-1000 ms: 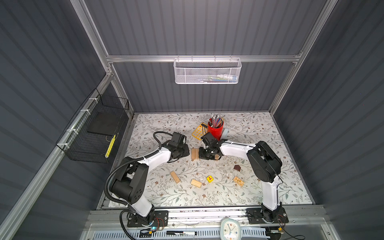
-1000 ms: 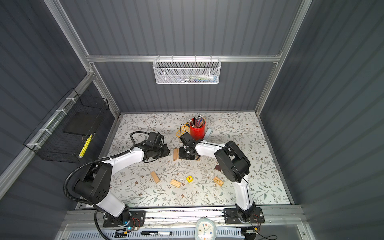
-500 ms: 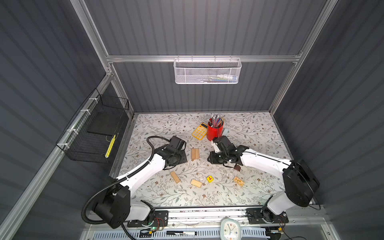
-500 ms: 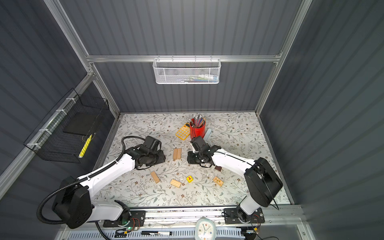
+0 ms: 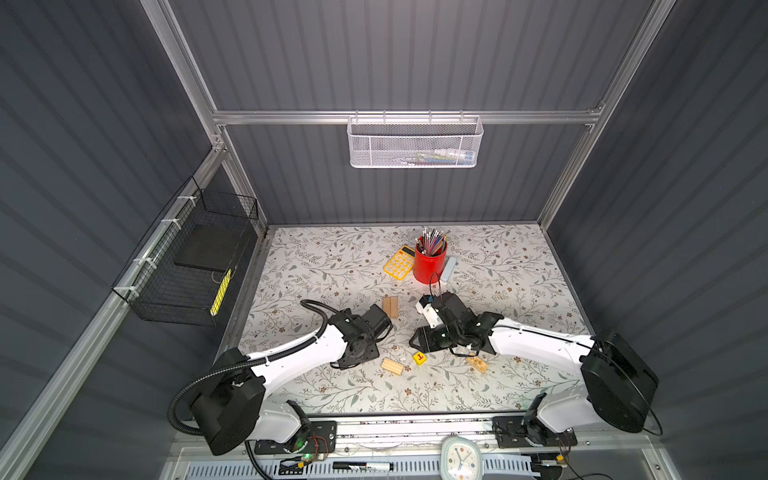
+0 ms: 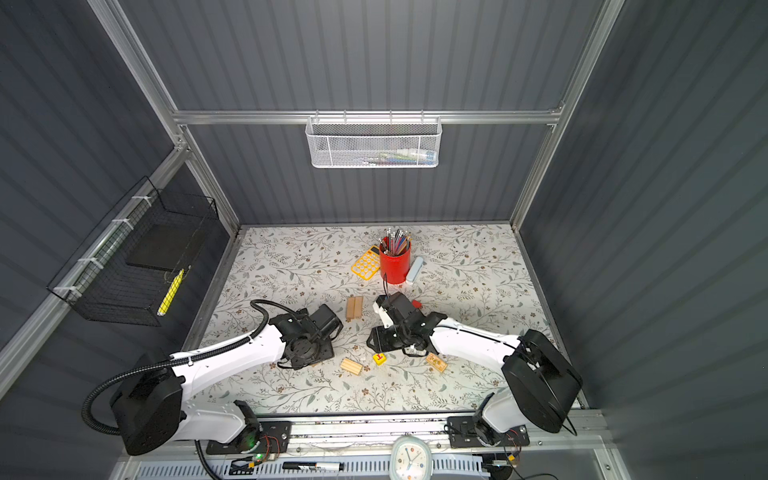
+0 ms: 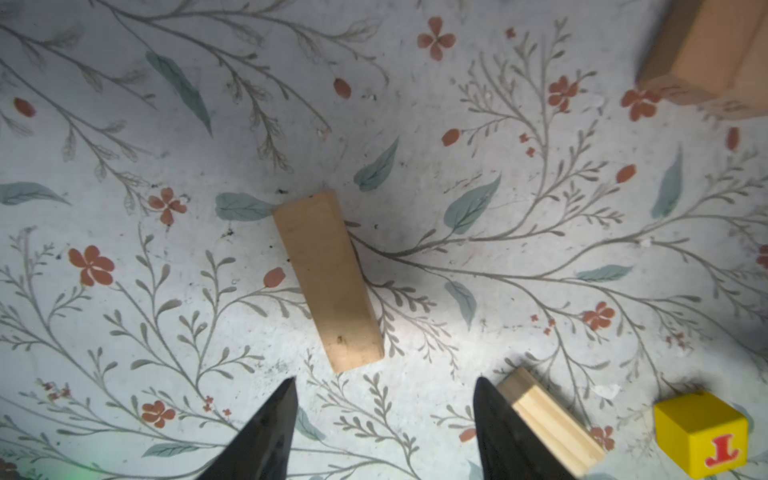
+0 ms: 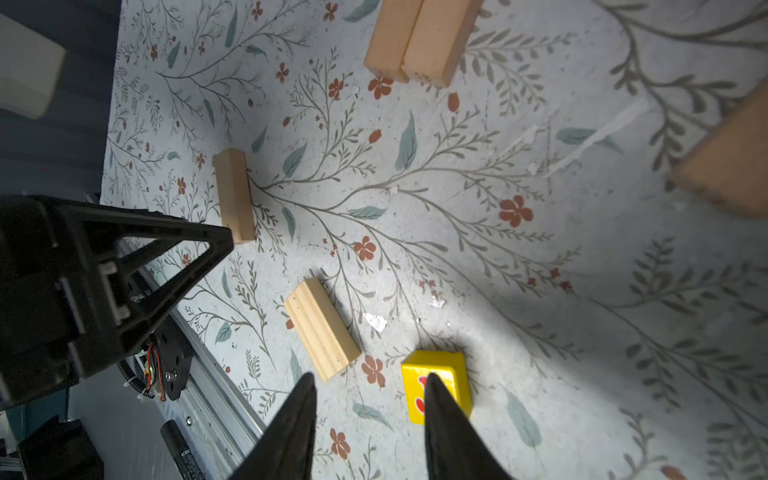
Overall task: Build the wood block tower
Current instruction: 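Grasp a lying wooden block with the left gripper while the right gripper withdraws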
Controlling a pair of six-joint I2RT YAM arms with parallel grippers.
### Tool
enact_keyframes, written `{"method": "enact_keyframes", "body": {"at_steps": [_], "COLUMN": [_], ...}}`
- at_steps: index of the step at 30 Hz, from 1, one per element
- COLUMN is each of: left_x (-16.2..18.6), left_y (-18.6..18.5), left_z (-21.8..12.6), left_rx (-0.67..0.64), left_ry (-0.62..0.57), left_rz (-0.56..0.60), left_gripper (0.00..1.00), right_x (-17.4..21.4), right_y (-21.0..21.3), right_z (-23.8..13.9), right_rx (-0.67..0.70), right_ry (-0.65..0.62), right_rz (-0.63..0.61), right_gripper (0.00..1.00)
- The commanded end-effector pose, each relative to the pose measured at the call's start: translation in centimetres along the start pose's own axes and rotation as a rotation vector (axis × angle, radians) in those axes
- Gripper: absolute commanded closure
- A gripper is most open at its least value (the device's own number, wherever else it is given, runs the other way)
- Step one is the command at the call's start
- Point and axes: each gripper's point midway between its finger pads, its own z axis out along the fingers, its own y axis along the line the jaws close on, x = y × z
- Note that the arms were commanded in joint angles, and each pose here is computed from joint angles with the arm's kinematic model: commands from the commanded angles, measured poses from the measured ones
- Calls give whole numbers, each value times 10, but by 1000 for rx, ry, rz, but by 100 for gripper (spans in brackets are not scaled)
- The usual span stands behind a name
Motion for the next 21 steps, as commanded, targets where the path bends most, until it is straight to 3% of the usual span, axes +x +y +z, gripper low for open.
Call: {"method": "enact_keyframes", "body": {"at_steps": [1,16,21], "left_x": [-1,-6,-8], "left_y": [4,24,19], "left_z": [11,22,29], "left_rx": [-23,-80,-32], "left_ry": [-26,-81,-76], "left_rz": [-90,-151,-162], "left_gripper": [33,44,48], "right_x": [-4,-9,-10], "right_y": [7,6,2], "right_z": [2,2,5], "right_rx": [-34,-49,-46], "right_ry": [-16,11,22], "right_rz": [-21,-7,8], "right_gripper": [52,45,44]}}
